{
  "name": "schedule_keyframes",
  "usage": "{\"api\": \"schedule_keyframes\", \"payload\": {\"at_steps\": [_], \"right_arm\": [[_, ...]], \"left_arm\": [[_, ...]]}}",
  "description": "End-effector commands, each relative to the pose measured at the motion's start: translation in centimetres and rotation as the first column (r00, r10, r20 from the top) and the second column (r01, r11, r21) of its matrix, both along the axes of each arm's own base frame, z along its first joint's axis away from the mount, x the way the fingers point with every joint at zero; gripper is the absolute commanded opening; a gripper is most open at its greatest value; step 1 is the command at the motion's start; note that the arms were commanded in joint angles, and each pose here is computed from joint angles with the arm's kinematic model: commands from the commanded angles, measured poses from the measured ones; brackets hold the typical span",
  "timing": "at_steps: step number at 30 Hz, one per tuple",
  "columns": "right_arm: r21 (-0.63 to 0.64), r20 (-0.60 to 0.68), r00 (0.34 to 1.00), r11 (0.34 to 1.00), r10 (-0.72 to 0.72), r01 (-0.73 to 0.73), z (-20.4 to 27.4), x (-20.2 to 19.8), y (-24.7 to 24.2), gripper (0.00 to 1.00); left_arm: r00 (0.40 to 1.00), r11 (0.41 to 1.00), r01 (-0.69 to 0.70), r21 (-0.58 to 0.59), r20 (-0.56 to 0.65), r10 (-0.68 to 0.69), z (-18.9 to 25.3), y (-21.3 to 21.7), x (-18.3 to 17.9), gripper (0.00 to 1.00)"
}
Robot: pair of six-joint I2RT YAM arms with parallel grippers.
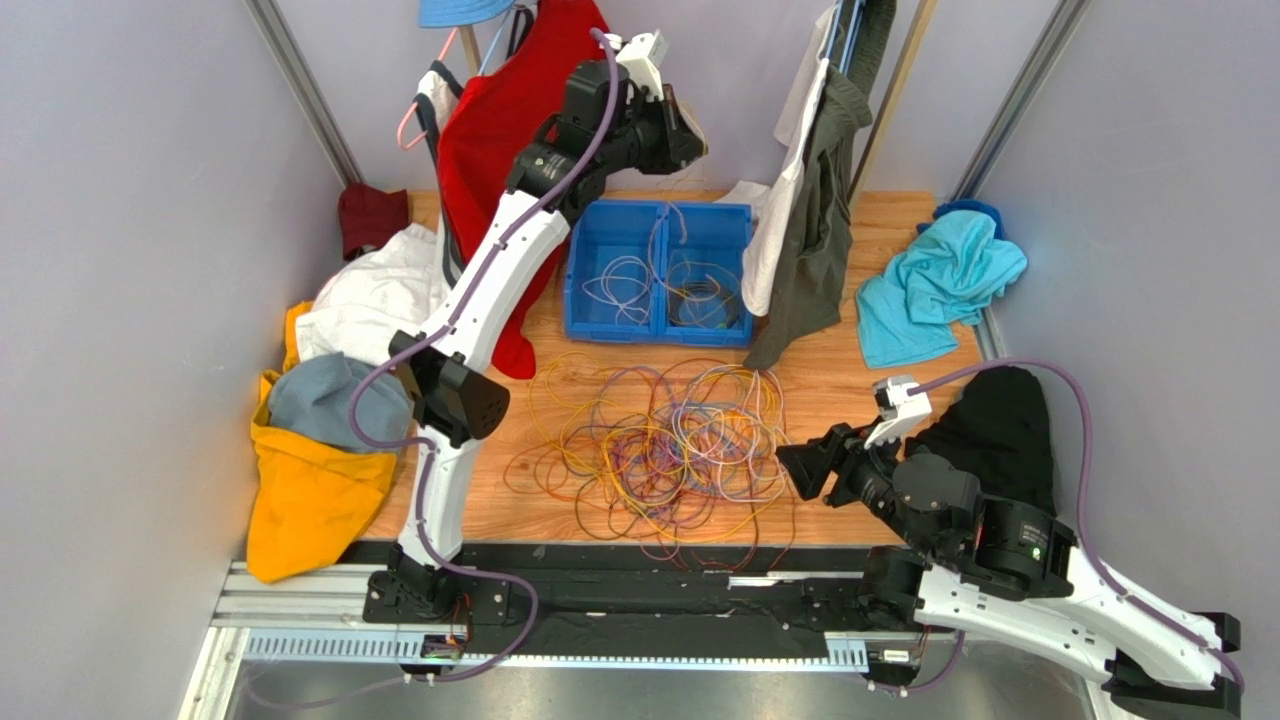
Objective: Untangle the cables
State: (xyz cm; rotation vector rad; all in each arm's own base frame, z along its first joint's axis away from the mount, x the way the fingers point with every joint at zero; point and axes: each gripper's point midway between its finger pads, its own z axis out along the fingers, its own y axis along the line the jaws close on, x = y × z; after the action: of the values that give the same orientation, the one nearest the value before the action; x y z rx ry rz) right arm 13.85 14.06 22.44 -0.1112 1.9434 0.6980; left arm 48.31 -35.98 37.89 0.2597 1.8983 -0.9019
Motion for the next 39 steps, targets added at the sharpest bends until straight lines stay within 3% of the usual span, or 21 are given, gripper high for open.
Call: {"api": "schedule_keyframes", "payload": {"at_steps": [1, 7, 12, 15, 18, 21, 22, 27, 29, 30, 31, 37, 38, 39], "right_arm": [[0.022, 0.034, 0.999, 1.0, -0.019, 0.018, 1.6, 0.1, -0.8, 0.57], [0.01, 0.033, 0.999, 1.0, -0.027, 0.027, 1.5, 0.2, -0.9, 0.57], [0.007, 0.031, 0.999, 1.0, -0.029, 0.029, 1.4, 0.3, -0.9, 0.57], [0.009, 0.026, 0.999, 0.999, -0.031, 0.031, 1.4, 0.3, -0.9, 0.57], [0.005, 0.023, 0.999, 1.0, -0.03, 0.03, 1.3, 0.2, -0.9, 0.57], [0.005, 0.023, 0.999, 1.0, -0.03, 0.03, 1.2, 0.3, -0.8, 0.57], [0.005, 0.022, 0.999, 1.0, -0.028, 0.028, 1.2, 0.3, -0.8, 0.57], [0.016, 0.013, 1.0, 1.0, -0.017, 0.017, 0.9, 0.1, -0.4, 0.57], [0.028, 0.014, 1.0, 1.0, -0.01, 0.01, 0.9, 0.1, -0.2, 0.57], [0.031, 0.011, 1.0, 0.999, -0.005, 0.005, 0.7, 0.0, -0.1, 0.57], [0.036, 0.011, 1.0, 0.999, -0.001, 0.001, 0.7, -0.1, 0.0, 0.57], [0.029, 0.01, 1.0, 0.999, 0.013, -0.013, -0.4, 0.0, 0.5, 0.57], [0.039, 0.013, 1.0, 0.999, 0.022, -0.022, -0.4, 0.0, 1.0, 0.57], [0.039, 0.012, 0.999, 0.999, 0.031, -0.032, -0.5, 0.0, 1.4, 0.57]], "left_arm": [[0.998, 0.992, 0.061, -0.106, 0.034, -0.058, 0.9, -2.3, 1.0, 0.0], [0.986, 0.98, 0.138, -0.145, -0.076, -0.15, -5.2, -5.5, 2.4, 0.0], [0.986, 0.985, 0.129, -0.118, -0.09, -0.14, -7.8, -5.8, 3.5, 0.01], [0.988, 0.989, 0.112, -0.101, -0.095, -0.122, -8.9, -5.7, 4.2, 0.11], [0.988, 0.991, 0.094, -0.091, -0.116, -0.104, -9.5, -5.0, 4.6, 0.49], [0.99, 0.995, 0.076, -0.062, -0.116, -0.083, -9.0, -4.3, 4.3, 0.67], [0.991, 0.996, 0.067, -0.051, -0.112, -0.073, -8.8, -3.9, 4.2, 0.89], [0.993, 0.998, 0.002, 0.065, -0.118, 0.005, -7.8, -1.0, 2.6, 0.9], [0.984, 0.992, -0.019, 0.122, -0.176, 0.04, -10.1, 0.2, 1.7, 0.89], [0.984, 0.991, -0.043, 0.128, -0.164, 0.064, -8.8, 1.1, 1.0, 0.87], [0.975, 0.985, -0.044, 0.166, -0.209, 0.078, -11.1, 1.8, 0.2, 0.86], [0.976, 0.982, -0.117, 0.151, -0.163, 0.141, -8.9, 5.7, -5.3, 0.81], [0.983, 0.983, -0.147, 0.109, -0.094, 0.158, -5.7, 6.7, -6.8, 0.81], [0.981, 0.981, -0.138, 0.135, -0.116, 0.154, -7.6, 6.7, -8.6, 0.81]]}}
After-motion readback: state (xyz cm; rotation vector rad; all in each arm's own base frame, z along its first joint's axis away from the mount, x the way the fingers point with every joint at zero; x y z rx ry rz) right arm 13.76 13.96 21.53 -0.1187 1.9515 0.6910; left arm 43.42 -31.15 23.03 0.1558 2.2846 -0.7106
